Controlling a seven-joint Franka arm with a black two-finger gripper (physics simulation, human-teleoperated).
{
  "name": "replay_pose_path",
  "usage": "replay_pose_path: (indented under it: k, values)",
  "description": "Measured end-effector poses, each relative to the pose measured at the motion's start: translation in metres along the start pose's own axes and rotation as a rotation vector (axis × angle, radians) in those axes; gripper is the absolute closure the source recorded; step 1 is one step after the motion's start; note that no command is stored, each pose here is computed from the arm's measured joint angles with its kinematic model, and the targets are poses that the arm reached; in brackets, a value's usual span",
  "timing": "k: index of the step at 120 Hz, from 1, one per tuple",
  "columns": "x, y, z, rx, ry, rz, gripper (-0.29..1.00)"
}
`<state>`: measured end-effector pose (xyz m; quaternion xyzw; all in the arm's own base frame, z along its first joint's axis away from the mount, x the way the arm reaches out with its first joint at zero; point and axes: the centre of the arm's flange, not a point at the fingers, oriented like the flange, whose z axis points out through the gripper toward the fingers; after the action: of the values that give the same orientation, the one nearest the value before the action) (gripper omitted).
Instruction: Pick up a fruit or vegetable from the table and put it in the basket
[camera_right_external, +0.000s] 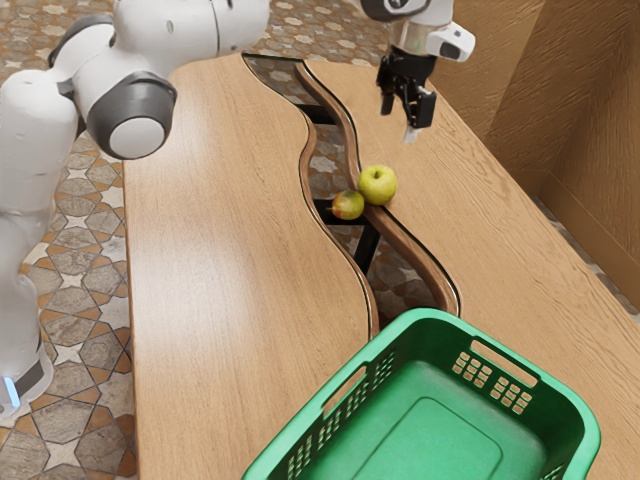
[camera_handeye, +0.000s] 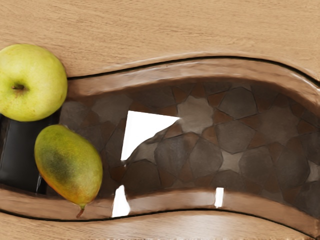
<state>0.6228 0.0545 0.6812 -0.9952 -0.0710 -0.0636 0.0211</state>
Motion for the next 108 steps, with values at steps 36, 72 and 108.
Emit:
replay_pose_path:
  k: [36, 72, 108]
  values:
    - [-0.02, -0.038, -0.016, -0.072, -0.058, -0.012, 0.0]
    - [-0.025, -0.126, 0.068, -0.053, -0.232, -0.158, 0.0]
    - [-0.008, -0.128, 0.155, -0.121, -0.292, -0.177, 0.0]
